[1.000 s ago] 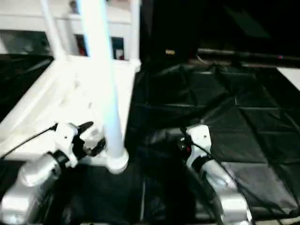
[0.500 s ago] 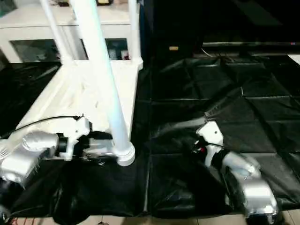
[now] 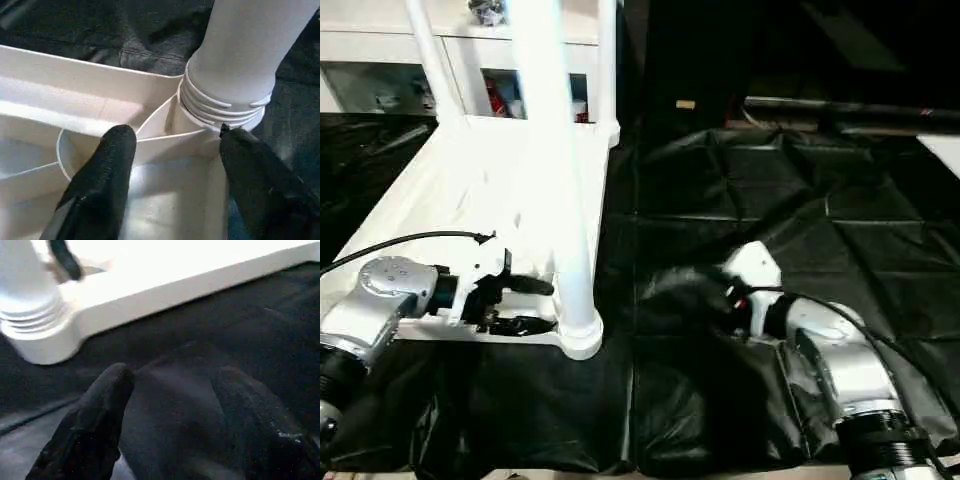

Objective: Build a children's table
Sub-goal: Rotate table base

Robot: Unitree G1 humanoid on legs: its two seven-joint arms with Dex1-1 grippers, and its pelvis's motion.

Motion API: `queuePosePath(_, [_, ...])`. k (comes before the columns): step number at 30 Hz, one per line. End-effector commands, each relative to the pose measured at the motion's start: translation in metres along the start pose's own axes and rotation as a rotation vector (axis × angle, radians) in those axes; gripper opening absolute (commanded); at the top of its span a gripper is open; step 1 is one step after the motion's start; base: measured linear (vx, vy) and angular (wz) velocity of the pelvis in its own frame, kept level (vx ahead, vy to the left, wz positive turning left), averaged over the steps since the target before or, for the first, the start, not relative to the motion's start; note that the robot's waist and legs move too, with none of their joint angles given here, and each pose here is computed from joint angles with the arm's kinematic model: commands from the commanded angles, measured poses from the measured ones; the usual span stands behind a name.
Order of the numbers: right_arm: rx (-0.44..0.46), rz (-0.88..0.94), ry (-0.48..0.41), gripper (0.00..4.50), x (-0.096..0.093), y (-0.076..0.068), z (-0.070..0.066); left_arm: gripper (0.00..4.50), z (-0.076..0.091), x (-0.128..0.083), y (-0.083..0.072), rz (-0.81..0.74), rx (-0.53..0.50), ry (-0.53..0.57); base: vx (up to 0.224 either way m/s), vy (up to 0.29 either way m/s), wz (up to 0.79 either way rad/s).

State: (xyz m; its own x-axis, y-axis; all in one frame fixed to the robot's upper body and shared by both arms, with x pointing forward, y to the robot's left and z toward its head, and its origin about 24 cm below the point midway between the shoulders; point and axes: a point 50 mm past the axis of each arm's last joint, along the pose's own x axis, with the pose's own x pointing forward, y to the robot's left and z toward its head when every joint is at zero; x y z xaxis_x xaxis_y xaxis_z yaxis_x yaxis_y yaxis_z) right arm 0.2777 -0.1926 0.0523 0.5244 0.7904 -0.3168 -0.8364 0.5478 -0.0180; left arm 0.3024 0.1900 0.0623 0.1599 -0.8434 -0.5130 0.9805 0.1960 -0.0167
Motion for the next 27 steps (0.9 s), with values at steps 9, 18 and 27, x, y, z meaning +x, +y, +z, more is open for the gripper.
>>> queuePosePath(9, [0.003,0.028,-0.011,3.0,-0.001,0.003,0.002,2.22,-0.014,-0.001,-0.014,-0.125,-0.046,0.059,0.0,0.0,0.0])
queuePosePath(18, [0.013,0.041,-0.015,3.0,-0.001,0.007,0.002,2.55,-0.014,-0.007,-0.009,-0.09,-0.005,0.091,0.0,0.0,0.0])
queuePosePath(27, [0.051,0.095,-0.019,3.0,0.001,0.022,-0.003,1.97,-0.016,-0.007,-0.003,-0.098,0.027,0.12,0.0,0.0,0.0])
